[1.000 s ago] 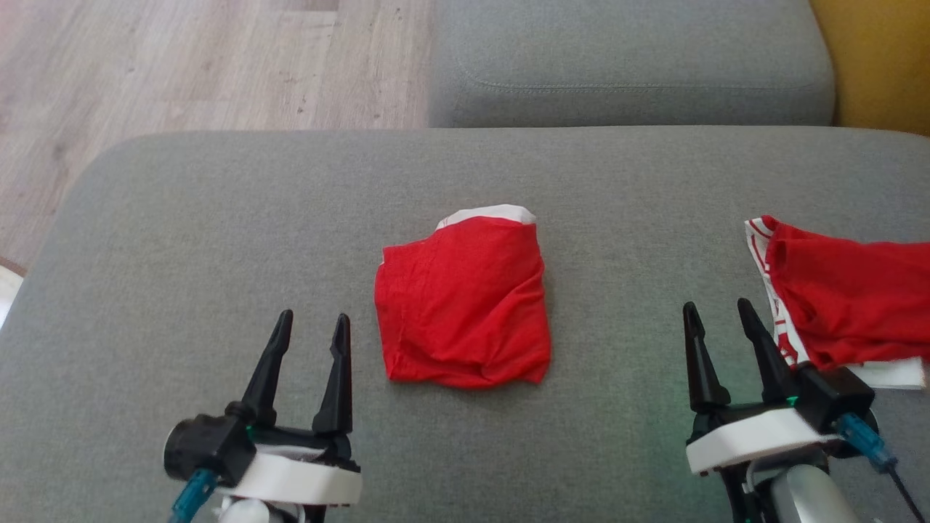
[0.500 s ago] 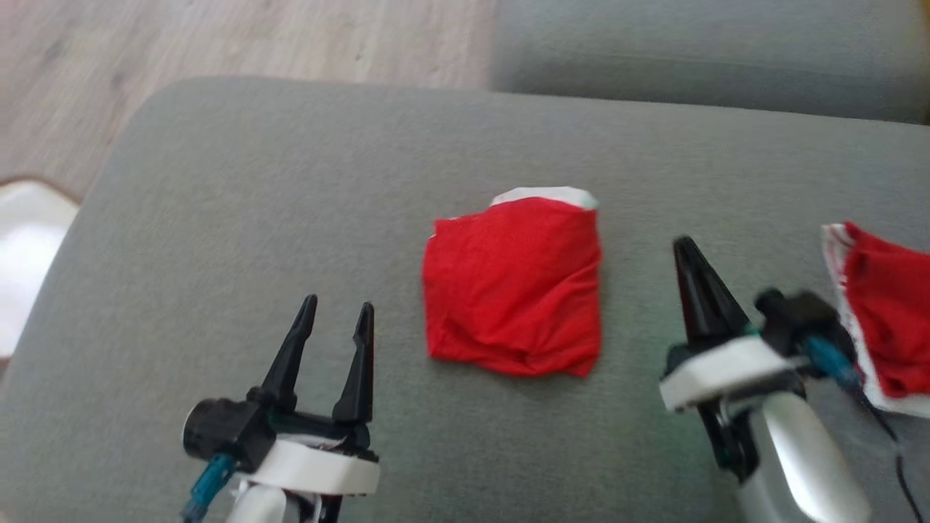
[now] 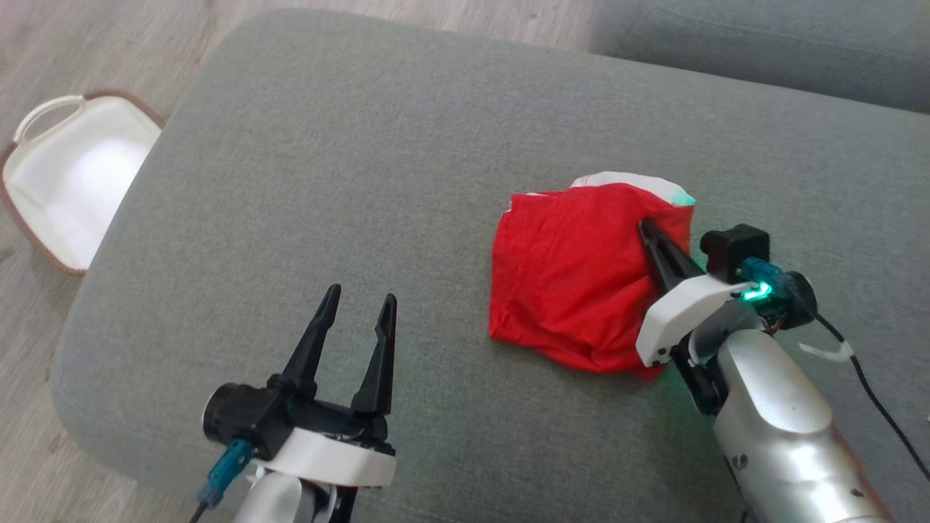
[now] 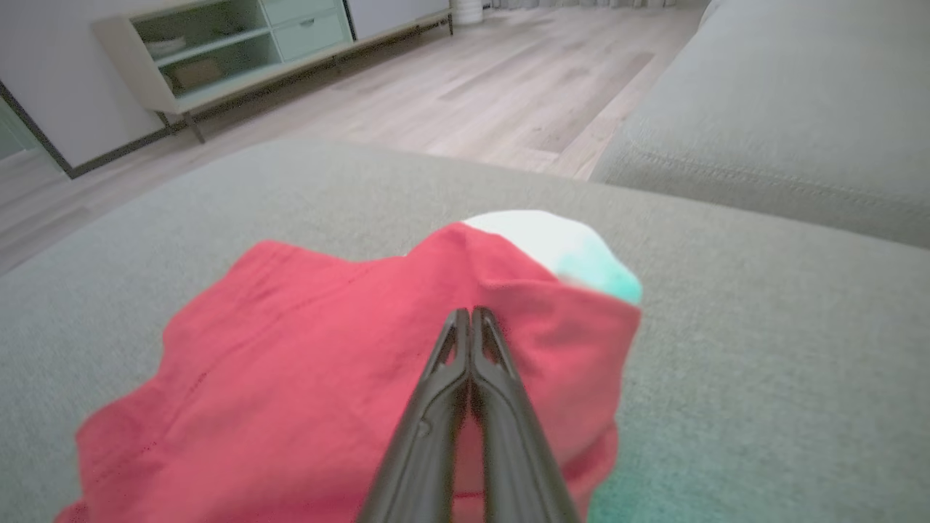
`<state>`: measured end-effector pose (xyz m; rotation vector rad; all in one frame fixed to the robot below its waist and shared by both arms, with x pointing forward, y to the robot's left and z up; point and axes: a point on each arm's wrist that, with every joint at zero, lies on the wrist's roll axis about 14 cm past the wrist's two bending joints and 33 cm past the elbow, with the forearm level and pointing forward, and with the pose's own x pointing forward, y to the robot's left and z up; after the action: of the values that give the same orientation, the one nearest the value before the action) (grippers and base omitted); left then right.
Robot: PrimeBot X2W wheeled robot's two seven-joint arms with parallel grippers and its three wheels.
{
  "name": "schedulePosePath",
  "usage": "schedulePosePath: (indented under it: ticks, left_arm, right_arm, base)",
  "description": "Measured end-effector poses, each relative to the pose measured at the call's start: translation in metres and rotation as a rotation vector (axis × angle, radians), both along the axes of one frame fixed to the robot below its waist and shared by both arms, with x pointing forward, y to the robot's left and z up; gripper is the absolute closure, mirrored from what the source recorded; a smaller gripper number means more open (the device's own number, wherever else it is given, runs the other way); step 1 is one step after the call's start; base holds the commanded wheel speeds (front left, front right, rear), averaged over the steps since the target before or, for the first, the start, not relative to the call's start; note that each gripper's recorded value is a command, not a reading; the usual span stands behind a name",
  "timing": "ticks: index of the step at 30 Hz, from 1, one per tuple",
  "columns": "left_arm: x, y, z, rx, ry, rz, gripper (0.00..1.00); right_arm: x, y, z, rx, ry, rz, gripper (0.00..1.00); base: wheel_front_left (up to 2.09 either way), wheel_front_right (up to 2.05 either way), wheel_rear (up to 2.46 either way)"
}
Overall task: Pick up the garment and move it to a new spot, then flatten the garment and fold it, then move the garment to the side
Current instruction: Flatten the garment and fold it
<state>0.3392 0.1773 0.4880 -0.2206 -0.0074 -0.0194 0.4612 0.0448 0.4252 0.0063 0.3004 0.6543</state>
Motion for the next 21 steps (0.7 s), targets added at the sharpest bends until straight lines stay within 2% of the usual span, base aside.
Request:
schedulePosePath:
  ticks: [6,10,17,21]
  left_arm:
    - [0.000,0.005,-0.005,0.005,0.017,0.015,0.00]
    - [0.004,0.004,-0.002,0.000,0.009,0.011,0.00]
    - [0.002,0.002,-0.001,-0.005,0.006,0.004,0.00]
    - [0.000,0.003,-0.003,-0.017,0.011,0.010,0.00]
  right_arm:
    - [-0.013,0.012,-0.036,-0.107,0.092,0.086,1.00]
    - [-0.024,0.020,-0.044,-0.136,0.109,0.139,1.00]
    - [-0.002,0.029,-0.007,-0.048,-0.004,0.117,1.00]
    - [0.007,0.036,-0.002,-0.055,-0.006,0.125,1.00]
  base:
    - [0.00,0.00,0.00]
    - [0.00,0.00,0.00]
    - [0.00,0.00,0.00]
    - [0.00,0.00,0.00]
